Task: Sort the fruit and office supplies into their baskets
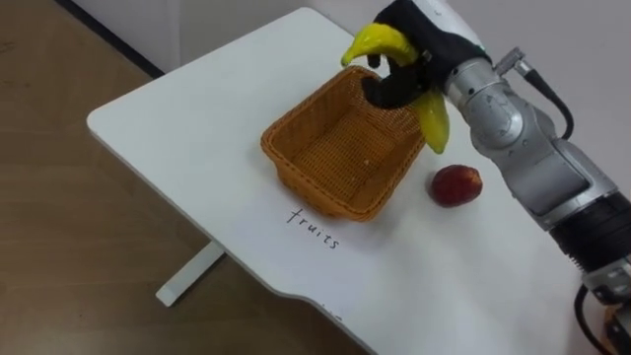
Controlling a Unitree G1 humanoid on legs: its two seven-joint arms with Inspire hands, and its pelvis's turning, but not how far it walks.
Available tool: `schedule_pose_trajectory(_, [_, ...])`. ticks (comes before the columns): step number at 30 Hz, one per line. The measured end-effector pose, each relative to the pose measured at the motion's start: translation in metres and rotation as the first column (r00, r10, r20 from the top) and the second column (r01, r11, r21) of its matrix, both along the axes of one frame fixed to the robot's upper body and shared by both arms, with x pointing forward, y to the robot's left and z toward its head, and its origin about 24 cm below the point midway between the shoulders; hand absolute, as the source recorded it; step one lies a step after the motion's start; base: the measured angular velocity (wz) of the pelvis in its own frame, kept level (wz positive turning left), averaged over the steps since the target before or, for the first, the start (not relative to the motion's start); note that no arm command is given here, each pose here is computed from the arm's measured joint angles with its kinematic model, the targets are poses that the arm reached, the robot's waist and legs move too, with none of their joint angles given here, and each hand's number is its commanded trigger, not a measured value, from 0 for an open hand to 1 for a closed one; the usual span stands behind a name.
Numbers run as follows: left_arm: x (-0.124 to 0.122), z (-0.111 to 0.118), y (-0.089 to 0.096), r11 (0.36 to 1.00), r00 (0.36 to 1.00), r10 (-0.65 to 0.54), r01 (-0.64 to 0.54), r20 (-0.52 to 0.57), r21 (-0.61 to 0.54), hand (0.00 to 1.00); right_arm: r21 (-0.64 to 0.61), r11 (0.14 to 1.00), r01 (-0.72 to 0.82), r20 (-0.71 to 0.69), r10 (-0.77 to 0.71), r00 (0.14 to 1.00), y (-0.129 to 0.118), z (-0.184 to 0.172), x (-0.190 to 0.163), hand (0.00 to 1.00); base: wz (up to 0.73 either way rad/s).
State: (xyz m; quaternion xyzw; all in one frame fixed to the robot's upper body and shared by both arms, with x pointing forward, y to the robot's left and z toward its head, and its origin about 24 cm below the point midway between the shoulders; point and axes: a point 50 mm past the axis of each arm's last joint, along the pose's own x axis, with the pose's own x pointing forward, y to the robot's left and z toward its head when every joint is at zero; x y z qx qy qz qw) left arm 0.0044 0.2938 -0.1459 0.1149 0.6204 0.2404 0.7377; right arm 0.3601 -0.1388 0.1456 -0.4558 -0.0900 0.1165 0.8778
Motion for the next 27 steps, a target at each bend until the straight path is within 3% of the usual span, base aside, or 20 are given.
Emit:
schedule_pose_trajectory(24, [0.012, 0.002, 0.0, 1.0, 1.0, -0.009, 0.009, 0.027, 0.001, 0.0, 0.031, 0.999, 0.022, -0.045, -0.021, 0.999, -0.004, -0.008, 0.002, 1.0, 0.0])
schedule_pose_trajectory(25, [0.012, 0.002, 0.0, 1.0, 1.0, -0.01, 0.01, 0.029, 0.001, 0.0, 0.031, 0.999, 0.022, -0.045, -0.021, 0.999, -0.004, -0.008, 0.002, 0.66, 0.0])
schedule_pose_trajectory(26, [0.013, 0.002, 0.0, 1.0, 0.999, -0.011, 0.011, 0.031, 0.001, 0.0, 0.025, 0.999, 0.022, -0.043, -0.021, 0.999, -0.004, -0.008, 0.002, 0.16, 0.0])
schedule_pose_trajectory(27, [0.014, 0.002, 0.0, 1.0, 0.999, -0.012, 0.012, 0.032, 0.002, 0.0, 0.006, 1.0, 0.022, -0.035, -0.022, 0.999, -0.004, -0.008, 0.002, 0.0, 0.0])
